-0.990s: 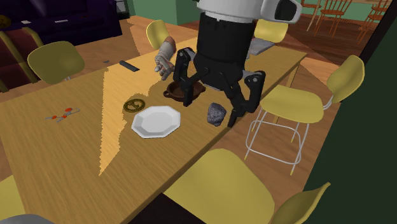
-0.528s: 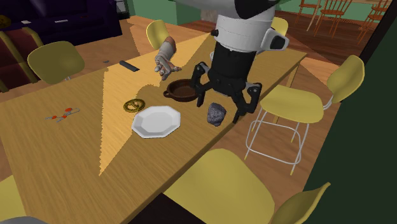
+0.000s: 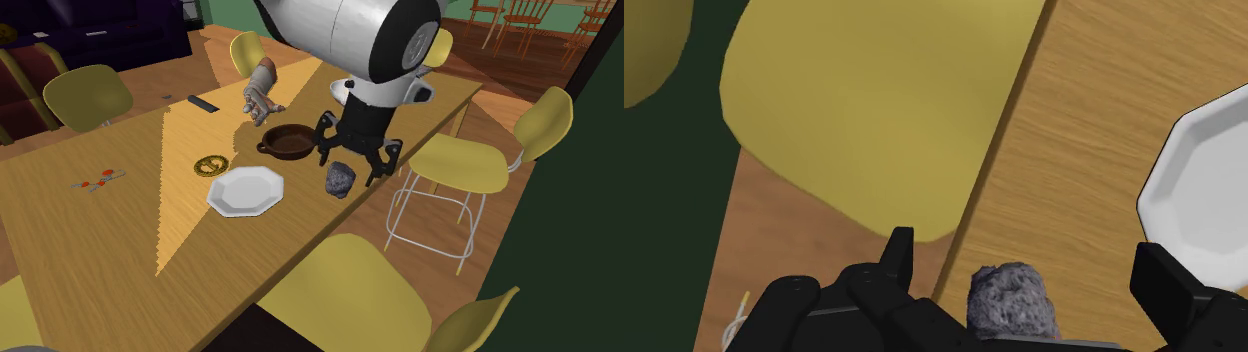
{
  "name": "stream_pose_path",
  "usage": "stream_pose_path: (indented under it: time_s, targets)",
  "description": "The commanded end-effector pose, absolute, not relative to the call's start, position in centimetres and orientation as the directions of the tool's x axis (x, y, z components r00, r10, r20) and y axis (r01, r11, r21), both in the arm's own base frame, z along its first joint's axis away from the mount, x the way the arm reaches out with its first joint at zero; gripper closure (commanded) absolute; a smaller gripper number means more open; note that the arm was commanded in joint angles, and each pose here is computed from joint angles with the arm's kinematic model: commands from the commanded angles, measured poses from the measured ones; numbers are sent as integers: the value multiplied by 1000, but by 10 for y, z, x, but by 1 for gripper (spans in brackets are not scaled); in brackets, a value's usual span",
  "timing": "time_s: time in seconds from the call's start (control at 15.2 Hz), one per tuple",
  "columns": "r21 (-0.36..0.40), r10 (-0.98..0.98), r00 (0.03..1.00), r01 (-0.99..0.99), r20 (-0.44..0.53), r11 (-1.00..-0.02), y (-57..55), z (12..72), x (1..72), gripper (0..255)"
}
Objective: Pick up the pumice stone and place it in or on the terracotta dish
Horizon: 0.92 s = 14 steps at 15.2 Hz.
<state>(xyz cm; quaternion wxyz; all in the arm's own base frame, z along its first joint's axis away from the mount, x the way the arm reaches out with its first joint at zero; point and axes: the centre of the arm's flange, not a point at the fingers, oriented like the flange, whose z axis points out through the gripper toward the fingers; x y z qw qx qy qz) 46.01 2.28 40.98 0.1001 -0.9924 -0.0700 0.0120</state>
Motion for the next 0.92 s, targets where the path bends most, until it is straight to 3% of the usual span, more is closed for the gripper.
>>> stream_pose_path:
  time_s: [0.0,0.46,0.86]
  targets:
    - [-214,156,988,154,7,-965,29,395,482,0]
    - [-258,203,977,211,58,-943,51,351,546,0]
    - [-258,203,977,211,58,-943,59,320,546,0]
